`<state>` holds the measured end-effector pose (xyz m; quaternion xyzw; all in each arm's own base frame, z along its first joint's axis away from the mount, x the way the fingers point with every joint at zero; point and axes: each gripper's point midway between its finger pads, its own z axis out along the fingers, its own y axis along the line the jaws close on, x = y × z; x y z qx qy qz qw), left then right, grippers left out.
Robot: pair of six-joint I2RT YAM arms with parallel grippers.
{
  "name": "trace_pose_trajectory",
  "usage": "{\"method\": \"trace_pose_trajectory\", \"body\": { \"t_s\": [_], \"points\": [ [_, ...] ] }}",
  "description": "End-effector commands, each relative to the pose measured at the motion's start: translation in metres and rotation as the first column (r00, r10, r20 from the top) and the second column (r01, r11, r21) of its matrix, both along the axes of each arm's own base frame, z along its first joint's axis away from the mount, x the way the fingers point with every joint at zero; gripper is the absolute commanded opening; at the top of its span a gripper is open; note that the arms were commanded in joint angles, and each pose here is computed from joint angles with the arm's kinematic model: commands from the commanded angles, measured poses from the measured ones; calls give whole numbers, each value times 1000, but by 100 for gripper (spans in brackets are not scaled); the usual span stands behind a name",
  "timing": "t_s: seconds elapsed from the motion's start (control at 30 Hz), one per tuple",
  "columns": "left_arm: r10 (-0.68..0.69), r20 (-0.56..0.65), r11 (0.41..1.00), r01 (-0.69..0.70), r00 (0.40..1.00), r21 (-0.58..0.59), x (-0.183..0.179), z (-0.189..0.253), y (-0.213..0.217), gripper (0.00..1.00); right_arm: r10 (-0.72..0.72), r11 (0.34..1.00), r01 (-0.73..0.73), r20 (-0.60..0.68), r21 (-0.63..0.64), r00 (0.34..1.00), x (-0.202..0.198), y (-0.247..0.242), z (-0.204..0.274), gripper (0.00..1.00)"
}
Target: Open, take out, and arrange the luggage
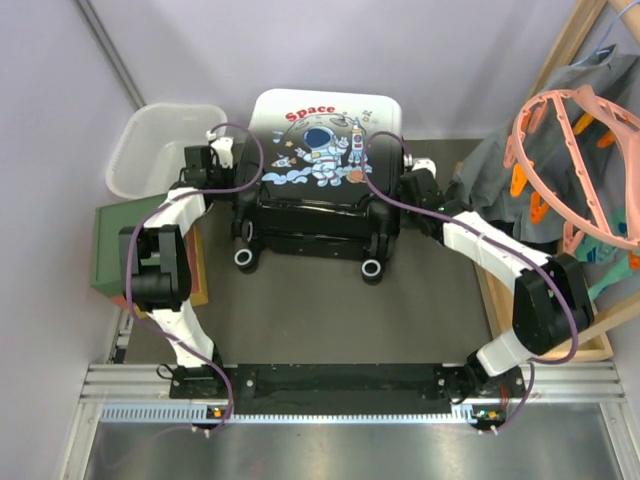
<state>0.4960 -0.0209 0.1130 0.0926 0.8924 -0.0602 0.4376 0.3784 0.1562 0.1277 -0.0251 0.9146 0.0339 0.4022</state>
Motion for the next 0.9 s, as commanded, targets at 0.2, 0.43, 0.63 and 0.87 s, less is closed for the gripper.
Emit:
{"method": "trace_pose_trajectory", "body": {
  "t_s": [0.2, 0.43, 0.63, 0.87],
  "points": [
    [-432, 212, 891, 451, 877, -50, 24, 83, -114, 72, 581, 776, -596, 135, 207, 803, -120, 205, 47, 22],
    [-322, 281, 945, 326, 904, 34, 46, 123, -93, 74, 542, 811, -554, 117, 190, 833, -126, 185, 40, 22],
    [-137, 351, 990, 117, 926, 78, 50, 174, -59, 79, 498, 853, -508, 110, 118, 860, -123, 152, 42, 22],
    [-25, 408, 987, -43, 913, 157, 46, 209, -26, 99, 546, 819, -563, 152, 111, 824, -129, 144, 45, 31]
  ]
}}
